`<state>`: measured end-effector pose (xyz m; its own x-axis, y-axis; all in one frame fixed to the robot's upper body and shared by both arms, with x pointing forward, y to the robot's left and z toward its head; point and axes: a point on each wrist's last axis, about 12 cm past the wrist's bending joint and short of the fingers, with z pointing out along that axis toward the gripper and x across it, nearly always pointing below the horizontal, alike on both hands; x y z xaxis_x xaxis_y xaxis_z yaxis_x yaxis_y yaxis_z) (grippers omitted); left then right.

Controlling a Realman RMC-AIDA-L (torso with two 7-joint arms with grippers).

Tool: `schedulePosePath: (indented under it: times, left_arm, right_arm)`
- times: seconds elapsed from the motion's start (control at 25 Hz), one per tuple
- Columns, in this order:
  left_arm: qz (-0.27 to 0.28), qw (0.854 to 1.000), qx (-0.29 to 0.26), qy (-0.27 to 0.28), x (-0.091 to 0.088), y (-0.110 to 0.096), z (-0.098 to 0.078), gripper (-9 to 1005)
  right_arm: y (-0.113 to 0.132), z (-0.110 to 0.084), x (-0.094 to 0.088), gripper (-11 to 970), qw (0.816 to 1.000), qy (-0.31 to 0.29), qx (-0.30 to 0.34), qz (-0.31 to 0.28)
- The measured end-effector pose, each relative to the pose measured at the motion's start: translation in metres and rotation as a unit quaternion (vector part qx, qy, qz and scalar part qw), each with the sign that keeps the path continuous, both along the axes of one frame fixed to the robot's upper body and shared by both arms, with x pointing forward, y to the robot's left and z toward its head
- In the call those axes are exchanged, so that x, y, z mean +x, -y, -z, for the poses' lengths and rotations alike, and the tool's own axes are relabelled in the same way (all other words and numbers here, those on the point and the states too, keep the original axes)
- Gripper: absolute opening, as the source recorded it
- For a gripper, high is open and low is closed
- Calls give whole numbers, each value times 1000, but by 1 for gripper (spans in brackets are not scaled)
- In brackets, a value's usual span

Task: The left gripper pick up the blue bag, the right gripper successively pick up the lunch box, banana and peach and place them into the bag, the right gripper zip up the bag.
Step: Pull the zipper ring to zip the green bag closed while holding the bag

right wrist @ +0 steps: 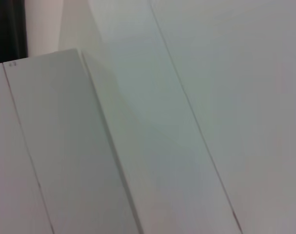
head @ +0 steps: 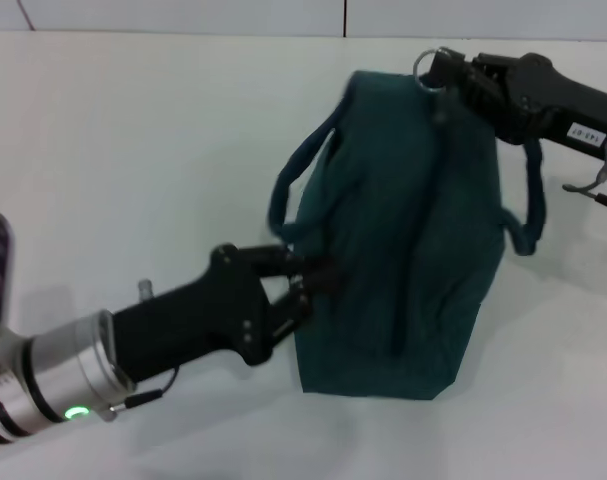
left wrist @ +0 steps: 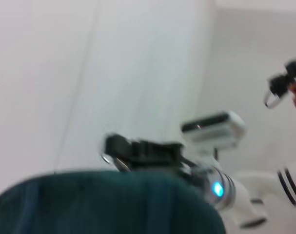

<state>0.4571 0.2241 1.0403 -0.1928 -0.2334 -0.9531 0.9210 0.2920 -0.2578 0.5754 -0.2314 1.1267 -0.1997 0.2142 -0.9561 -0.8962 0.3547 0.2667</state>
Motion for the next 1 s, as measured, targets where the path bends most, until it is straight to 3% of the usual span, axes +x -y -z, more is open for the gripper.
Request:
schedulePosePath:
  times: [0.2,0.6,0.8,1.0]
  left_arm:
    - [9,1000,-22,16,2,-2,-9,135]
    - [30,999,-25,11,10,12,-12,503]
    - [1,1000,-24,1,13,20,-7,466]
    - [-15,999,-11,28,11,22,-3,430]
  right_arm:
    - [1,3,-3,6,1000,-4,-1,-2]
    - [-1,4,-5,6,1000,-7,2,-6]
    - [0,5,-6,7,1000,-7,4,-7]
    - [3,7,-9,7,1000,-10,7,-4]
